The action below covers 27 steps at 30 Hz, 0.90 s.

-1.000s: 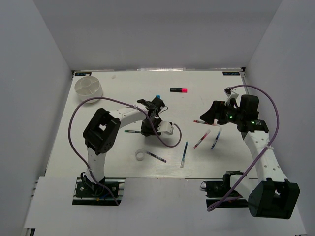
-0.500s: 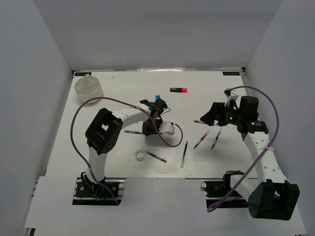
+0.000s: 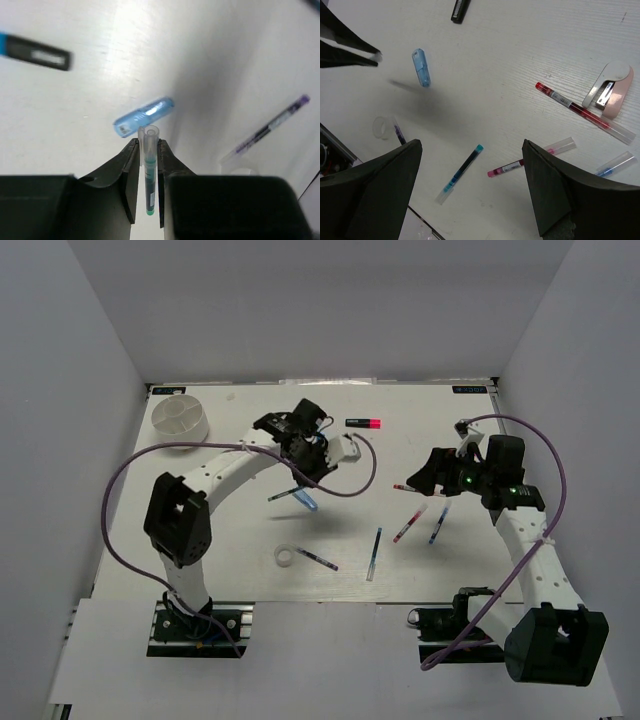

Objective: Sort the stationery into containers
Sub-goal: Pick up the pen from the center of the board, then place the pen in the storage box.

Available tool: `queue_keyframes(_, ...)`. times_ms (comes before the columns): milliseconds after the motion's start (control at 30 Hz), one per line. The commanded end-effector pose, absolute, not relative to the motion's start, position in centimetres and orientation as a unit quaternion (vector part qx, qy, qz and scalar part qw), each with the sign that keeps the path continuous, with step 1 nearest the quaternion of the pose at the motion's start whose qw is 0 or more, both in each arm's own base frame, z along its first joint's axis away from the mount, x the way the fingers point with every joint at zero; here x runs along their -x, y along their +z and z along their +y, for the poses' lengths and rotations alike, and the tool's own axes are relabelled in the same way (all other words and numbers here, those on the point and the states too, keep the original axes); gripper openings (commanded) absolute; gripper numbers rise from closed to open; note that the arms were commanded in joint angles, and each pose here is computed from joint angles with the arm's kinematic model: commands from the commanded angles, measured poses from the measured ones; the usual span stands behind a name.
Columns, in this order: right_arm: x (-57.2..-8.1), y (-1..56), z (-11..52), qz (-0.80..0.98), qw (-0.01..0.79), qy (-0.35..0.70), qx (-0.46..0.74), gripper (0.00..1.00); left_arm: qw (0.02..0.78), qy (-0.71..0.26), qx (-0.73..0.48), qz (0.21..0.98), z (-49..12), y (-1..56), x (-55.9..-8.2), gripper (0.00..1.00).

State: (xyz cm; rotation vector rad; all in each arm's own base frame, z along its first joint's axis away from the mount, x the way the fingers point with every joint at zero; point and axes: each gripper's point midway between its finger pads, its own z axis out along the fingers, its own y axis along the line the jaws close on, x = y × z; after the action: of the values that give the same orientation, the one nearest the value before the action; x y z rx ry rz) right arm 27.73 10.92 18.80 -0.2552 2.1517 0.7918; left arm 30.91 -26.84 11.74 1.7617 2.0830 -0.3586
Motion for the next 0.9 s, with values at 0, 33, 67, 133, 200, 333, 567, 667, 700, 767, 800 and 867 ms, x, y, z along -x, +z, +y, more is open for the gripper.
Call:
queue_keyframes(0, -28.4, 19.5, 11.0, 0.843, 0.419, 0.318, 0.115, 0.86, 0.288, -0.166, -0.511, 0.793, -27.2, 17.5, -34.1, 0.00)
queue_keyframes(33, -28.6, 19.8, 11.1, 0.841, 0.422, 0.317, 0.118, 0.87, 0.307, -0.166, -0.470, 0.811, -25.9, 18.2, -35.9, 0.00)
queue_keyframes(67, -28.7, 19.6, 11.0, 0.843, 0.419, 0.317, 0.117, 0.86, 0.341, -0.167, -0.434, 0.817, -25.6, 19.7, -37.7, 0.00)
queue_keyframes(133, -29.1, 19.8, 11.0, 0.842, 0.420, 0.316, 0.119, 0.87, 0.360, -0.172, -0.338, 0.852, -23.1, 20.8, -40.7, 0.00)
queue_keyframes(200, -29.3, 19.8, 11.1, 0.841, 0.420, 0.318, 0.121, 0.87, 0.400, -0.141, -0.247, 0.871, -20.4, 22.8, -44.1, 0.00)
queue_keyframes(333, -30.4, 19.9, 11.1, 0.842, 0.418, 0.318, 0.125, 0.87, 0.449, -0.111, -0.089, 0.882, -12.7, 25.0, -50.4, 0.00)
queue_keyframes(567, -32.2, 20.5, 11.4, 0.838, 0.416, 0.327, 0.131, 0.87, 0.638, -0.058, 0.014, 0.767, -2.6, 31.6, -54.9, 0.00)
queue_keyframes(667, -32.6, 20.4, 11.4, 0.837, 0.417, 0.328, 0.132, 0.87, 0.658, -0.045, 0.034, 0.751, -0.1, 32.3, -56.6, 0.00)
queue_keyframes(700, -32.7, 20.2, 11.4, 0.838, 0.414, 0.329, 0.132, 0.87, 0.658, -0.037, 0.051, 0.751, 1.6, 32.3, -57.1, 0.00)
queue_keyframes(767, -32.9, 19.8, 11.3, 0.841, 0.410, 0.327, 0.131, 0.87, 0.667, -0.024, 0.081, 0.740, 4.3, 32.8, -58.5, 0.00)
queue_keyframes(800, -33.0, 19.7, 11.3, 0.842, 0.410, 0.327, 0.131, 0.87, 0.671, -0.021, 0.086, 0.736, 5.1, 32.8, -58.8, 0.00)
queue_keyframes(867, -33.0, 19.5, 11.4, 0.842, 0.405, 0.329, 0.134, 0.87, 0.697, -0.016, 0.093, 0.711, 6.4, 33.9, -59.4, 0.00)
